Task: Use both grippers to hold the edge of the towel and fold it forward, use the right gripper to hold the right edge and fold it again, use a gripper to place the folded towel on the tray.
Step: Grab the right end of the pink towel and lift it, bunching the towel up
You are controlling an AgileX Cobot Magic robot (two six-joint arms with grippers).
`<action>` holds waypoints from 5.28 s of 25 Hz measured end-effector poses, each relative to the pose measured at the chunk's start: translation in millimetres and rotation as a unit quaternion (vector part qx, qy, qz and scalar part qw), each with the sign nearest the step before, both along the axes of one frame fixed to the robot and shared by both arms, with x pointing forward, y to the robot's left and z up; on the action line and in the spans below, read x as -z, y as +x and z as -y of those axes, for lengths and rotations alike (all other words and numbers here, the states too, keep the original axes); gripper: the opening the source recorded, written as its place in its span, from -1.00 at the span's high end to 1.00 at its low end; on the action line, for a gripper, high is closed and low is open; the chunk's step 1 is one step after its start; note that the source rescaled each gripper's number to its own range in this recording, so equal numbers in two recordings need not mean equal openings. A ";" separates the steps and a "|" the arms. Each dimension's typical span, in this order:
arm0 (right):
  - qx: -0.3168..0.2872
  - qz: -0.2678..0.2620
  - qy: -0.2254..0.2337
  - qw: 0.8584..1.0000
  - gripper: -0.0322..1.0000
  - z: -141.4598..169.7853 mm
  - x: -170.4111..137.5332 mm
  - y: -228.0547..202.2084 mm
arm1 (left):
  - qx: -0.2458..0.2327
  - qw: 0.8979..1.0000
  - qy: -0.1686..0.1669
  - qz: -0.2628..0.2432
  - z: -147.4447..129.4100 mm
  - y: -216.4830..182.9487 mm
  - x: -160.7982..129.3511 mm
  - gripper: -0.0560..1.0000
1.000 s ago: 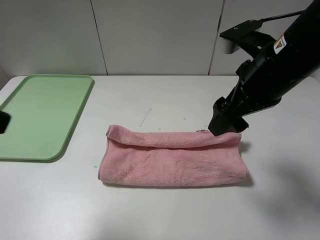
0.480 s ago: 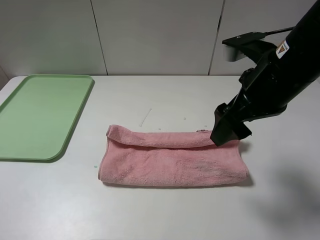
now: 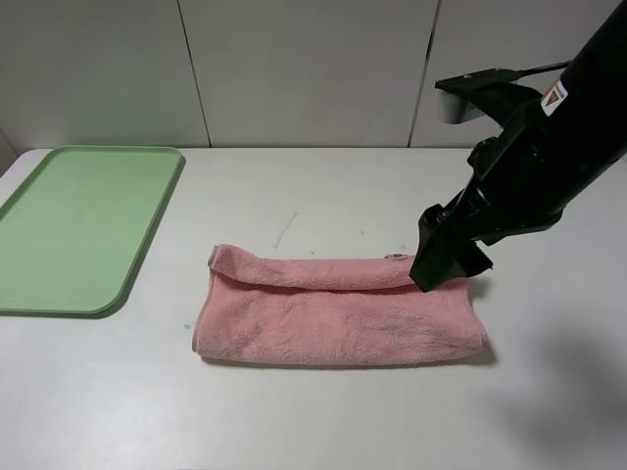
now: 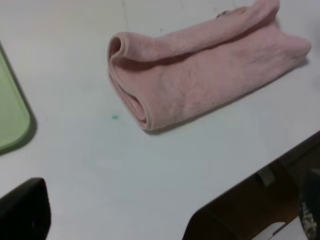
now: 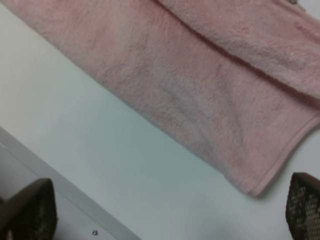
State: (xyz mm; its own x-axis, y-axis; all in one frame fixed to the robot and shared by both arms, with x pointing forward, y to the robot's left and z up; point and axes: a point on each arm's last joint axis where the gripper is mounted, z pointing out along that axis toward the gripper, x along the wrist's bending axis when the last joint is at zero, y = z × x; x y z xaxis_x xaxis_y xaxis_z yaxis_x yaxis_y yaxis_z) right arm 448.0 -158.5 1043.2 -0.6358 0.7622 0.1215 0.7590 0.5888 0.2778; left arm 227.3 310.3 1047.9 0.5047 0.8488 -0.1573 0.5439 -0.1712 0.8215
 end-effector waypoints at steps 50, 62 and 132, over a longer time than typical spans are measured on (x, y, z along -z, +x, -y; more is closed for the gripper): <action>0.203 0.024 0.054 0.977 -1.00 -2.2 -1.6 16.3 | -0.362 0.932 0.007 -0.005 8.5 0.8 7.8 -1.00; 0.190 -0.010 -0.030 0.981 -1.00 -7.7 46.4 37.9 | -0.362 0.932 0.006 -0.004 8.5 1.0 7.6 -1.00; 0.199 -0.048 -0.114 0.972 0.72 38.2 129.5 67.2 | -0.362 0.932 0.006 -0.002 8.5 1.2 7.3 -1.00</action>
State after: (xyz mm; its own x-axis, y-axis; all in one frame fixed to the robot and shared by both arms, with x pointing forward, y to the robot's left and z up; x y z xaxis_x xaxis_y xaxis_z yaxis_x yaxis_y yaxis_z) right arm 515.2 -196.6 913.6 -0.2794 0.9595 -0.0357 0.9552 0.2815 0.0912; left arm 228.5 301.8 1040.6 -0.2020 0.9683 -0.1470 0.5234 0.2336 0.8194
